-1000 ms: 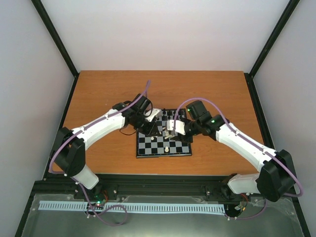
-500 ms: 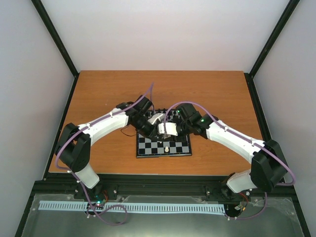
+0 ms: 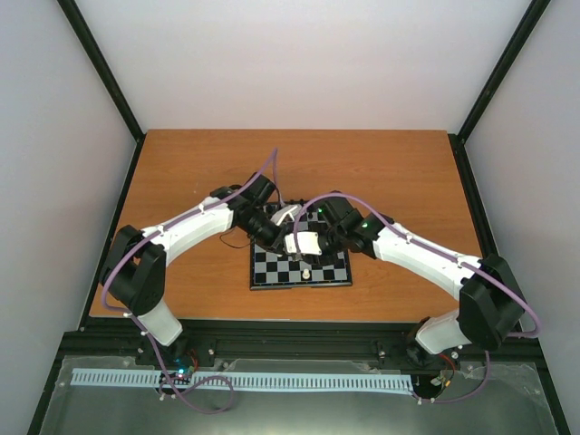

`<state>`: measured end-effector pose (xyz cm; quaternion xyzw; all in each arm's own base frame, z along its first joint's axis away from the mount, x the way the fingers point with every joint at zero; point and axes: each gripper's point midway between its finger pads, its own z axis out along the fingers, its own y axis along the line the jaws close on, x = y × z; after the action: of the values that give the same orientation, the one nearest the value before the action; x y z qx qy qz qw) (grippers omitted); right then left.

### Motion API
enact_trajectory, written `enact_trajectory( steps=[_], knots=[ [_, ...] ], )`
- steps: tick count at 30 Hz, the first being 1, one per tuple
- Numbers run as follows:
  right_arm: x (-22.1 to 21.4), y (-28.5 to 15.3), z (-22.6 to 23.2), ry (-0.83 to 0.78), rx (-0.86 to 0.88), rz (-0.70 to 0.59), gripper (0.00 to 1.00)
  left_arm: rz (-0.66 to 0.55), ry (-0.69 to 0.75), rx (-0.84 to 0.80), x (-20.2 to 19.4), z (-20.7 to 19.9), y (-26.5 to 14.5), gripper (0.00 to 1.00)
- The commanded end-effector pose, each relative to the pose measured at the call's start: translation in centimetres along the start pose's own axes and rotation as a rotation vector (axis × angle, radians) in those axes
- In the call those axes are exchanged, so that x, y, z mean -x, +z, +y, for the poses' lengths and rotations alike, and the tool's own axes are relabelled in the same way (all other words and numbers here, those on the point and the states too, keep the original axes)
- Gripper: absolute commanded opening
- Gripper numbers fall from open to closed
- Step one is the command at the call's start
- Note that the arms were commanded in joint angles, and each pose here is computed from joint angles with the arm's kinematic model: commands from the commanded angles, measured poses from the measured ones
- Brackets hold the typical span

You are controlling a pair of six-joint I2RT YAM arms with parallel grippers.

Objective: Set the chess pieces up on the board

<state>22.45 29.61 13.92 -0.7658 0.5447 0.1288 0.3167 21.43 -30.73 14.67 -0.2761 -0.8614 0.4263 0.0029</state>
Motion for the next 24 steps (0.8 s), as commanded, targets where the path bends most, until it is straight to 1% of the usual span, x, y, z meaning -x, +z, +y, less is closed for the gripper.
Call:
enact_trajectory(
  steps=[1,3,8,10,11,13,15,16,18,21,23,24],
  knots=[
    [-0.1,0.6,0.3,-0.011,-0.007,0.014,0.35,-0.021,0.041,-0.062,0.7,-1.3,-0.5,0.12],
    [-0.1,0.6,0.3,-0.004,-0.006,0.013,0.28,-0.020,0.038,-0.062,0.7,-1.3,-0.4,0.13],
    [-0.3,0.5,0.4,0.016,-0.015,0.015,0.19,-0.026,0.027,-0.055,0.8,-1.1,-0.6,0.14],
    [-0.3,0.4,0.2,0.045,-0.025,0.013,0.16,-0.039,0.023,-0.035,1.0,-0.9,-0.9,0.19],
    [-0.3,0.4,0.1,0.068,-0.028,0.005,0.15,-0.048,0.025,-0.022,1.1,-0.8,-1.1,0.25],
    [-0.1,0.0,-0.3,0.123,-0.028,-0.024,0.13,-0.075,0.038,-0.008,1.2,-1.1,-1.6,0.29],
    [0.1,-0.4,-0.6,0.202,-0.018,-0.063,0.12,-0.120,0.053,0.007,1.5,-1.7,-2.4,0.38],
    [0.3,-0.7,-0.8,0.239,-0.011,-0.084,0.12,-0.152,0.056,0.032,1.7,-1.7,-2.9,0.42],
    [0.3,-1.2,-1.2,0.323,0.005,-0.115,0.12,-0.245,0.081,0.074,2.2,-2.1,-4.3,0.46],
    [0.8,-2.8,-2.2,0.437,0.035,-0.171,0.12,-0.477,0.157,0.122,3.3,-3.1,-7.2,0.48],
    [1.0,-3.8,-2.7,0.522,0.060,-0.199,0.11,-0.659,0.255,0.127,3.6,-4.5,-9.4,0.49],
    [1.2,-4.4,-2.9,0.561,0.077,-0.220,0.11,-0.708,0.294,0.129,3.0,-4.6,-9.4,0.49]
  ],
)
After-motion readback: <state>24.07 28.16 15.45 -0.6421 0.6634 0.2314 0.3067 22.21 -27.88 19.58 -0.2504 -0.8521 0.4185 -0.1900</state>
